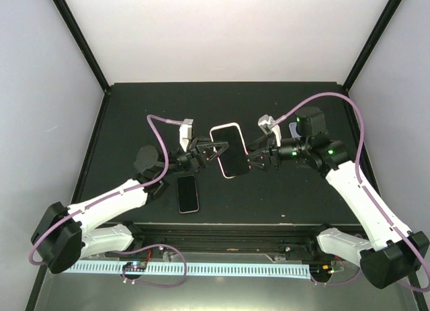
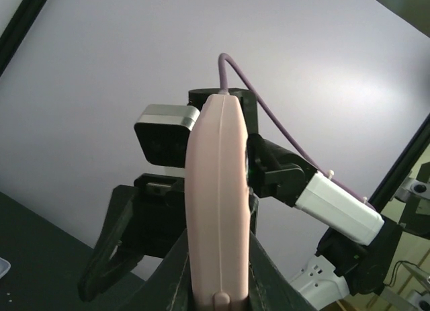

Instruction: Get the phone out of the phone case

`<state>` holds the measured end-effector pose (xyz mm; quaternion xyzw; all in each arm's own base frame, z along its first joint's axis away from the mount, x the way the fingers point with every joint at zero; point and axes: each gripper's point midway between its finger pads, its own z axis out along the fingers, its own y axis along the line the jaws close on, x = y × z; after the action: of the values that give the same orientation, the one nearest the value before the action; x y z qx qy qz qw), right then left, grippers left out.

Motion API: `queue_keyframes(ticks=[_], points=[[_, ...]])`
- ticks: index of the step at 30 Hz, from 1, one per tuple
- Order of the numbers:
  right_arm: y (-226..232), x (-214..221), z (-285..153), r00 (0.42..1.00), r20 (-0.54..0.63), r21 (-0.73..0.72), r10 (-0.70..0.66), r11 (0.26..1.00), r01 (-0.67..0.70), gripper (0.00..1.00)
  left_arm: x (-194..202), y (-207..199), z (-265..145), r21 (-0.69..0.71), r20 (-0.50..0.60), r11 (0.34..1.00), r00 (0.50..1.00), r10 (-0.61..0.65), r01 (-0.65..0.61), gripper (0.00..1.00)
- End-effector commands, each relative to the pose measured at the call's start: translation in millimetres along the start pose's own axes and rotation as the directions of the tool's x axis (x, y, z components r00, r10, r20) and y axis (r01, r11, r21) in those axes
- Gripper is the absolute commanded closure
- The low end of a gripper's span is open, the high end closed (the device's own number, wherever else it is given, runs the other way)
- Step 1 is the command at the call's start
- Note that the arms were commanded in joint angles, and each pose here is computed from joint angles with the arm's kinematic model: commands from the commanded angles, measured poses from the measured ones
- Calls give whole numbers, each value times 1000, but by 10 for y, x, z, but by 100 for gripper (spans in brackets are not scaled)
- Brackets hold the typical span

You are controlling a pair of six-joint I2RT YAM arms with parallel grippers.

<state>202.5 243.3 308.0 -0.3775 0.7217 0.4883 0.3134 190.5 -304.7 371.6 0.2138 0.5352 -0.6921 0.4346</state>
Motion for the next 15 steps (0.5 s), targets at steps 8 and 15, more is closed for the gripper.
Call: queue_keyframes(ticks=[8, 15], points=[[447, -443, -175, 976, 146, -137, -164, 973, 184, 64, 636, 55, 103, -11, -286, 1000, 958, -31, 29, 97], [291, -84, -89, 997, 82, -126, -13, 992, 24, 99, 24, 408, 35, -329, -97, 940, 994, 57, -86, 63]])
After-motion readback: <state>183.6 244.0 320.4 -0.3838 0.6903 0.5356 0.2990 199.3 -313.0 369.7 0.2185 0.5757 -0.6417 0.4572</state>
